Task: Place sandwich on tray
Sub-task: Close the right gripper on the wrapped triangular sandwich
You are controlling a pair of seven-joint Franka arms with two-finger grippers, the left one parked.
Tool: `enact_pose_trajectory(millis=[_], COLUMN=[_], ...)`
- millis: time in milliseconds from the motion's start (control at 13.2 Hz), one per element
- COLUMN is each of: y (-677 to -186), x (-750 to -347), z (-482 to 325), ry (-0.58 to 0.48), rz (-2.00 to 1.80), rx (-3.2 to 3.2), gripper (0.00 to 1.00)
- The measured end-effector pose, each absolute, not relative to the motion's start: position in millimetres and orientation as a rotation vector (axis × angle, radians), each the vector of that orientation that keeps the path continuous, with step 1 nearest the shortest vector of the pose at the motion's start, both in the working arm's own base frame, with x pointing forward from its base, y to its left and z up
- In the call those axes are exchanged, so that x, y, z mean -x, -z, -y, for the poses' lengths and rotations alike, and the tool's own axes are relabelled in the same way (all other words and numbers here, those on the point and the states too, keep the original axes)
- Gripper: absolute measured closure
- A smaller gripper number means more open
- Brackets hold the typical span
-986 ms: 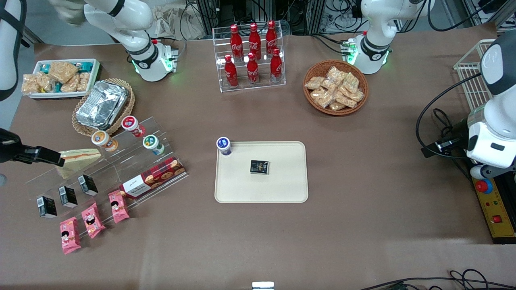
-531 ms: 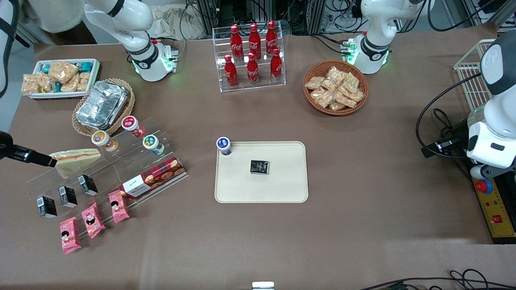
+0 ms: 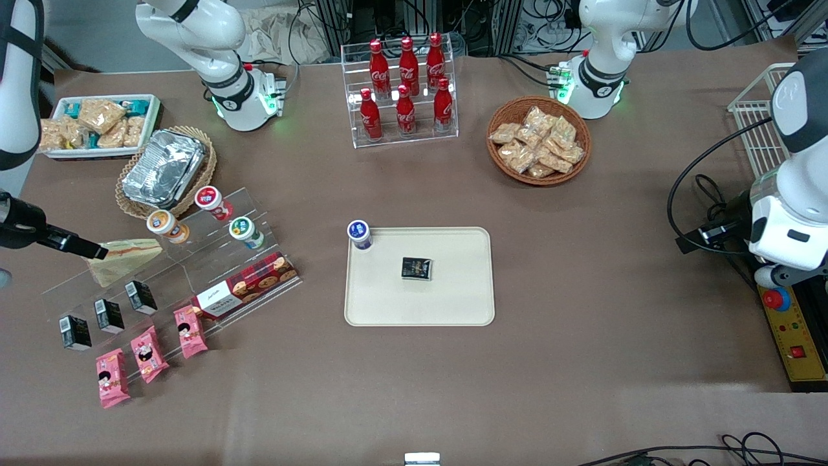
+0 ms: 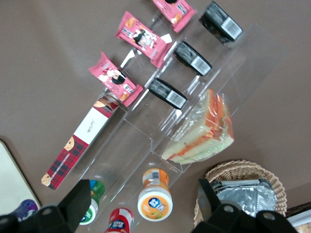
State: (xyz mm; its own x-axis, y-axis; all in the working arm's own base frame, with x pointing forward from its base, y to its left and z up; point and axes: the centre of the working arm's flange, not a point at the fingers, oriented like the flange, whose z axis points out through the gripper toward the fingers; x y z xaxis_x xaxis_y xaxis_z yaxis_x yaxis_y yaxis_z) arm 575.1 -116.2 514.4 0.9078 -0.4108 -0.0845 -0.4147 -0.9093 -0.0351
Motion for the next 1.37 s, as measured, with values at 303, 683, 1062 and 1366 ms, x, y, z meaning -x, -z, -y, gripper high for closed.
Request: enact_pose_trajectory(millis=[303, 683, 1062, 1366], y=[-496.3, -468.0, -426.8, -401.9], x=[-562.2, -553.3, -567.8, -573.3], z=[162.5, 216.4, 217.8, 217.5], ry=[-0.147, -0.160, -0.212, -0.254], rz=[-0.779, -1.038, -1.304, -1.361], rx=[2.973, 2.844, 2.728, 2.680], gripper=[0.02, 0.02, 0.02, 0.02])
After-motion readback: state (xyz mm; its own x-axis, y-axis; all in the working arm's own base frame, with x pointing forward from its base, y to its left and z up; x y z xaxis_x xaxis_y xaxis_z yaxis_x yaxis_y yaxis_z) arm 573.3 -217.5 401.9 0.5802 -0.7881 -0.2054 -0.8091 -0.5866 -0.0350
